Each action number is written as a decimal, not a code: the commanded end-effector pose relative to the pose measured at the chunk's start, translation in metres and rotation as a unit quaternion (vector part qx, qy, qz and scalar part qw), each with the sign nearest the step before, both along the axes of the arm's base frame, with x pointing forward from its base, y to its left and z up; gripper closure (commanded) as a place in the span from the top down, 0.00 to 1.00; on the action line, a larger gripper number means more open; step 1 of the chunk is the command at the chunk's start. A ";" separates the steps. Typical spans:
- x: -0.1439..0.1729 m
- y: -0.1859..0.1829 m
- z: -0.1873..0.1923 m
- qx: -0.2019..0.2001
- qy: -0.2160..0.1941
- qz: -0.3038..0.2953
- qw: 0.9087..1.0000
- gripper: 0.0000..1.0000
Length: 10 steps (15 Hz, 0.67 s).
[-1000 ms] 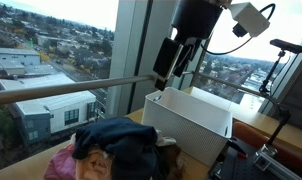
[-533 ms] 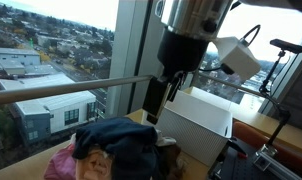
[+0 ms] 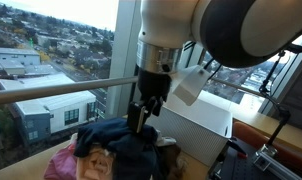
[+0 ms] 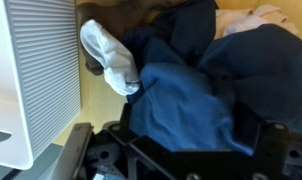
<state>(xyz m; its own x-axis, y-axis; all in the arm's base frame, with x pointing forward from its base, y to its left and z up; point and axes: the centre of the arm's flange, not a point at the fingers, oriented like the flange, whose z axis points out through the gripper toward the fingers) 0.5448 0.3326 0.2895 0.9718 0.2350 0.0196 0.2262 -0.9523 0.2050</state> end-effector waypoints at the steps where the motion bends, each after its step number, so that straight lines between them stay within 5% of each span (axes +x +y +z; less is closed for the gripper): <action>1: 0.021 -0.022 -0.026 0.000 0.018 -0.019 1.000 0.75; 2: 0.021 -0.029 -0.031 -0.003 0.023 -0.025 0.999 0.74; 10: 0.010 -0.045 0.013 0.020 0.018 -0.062 0.998 0.12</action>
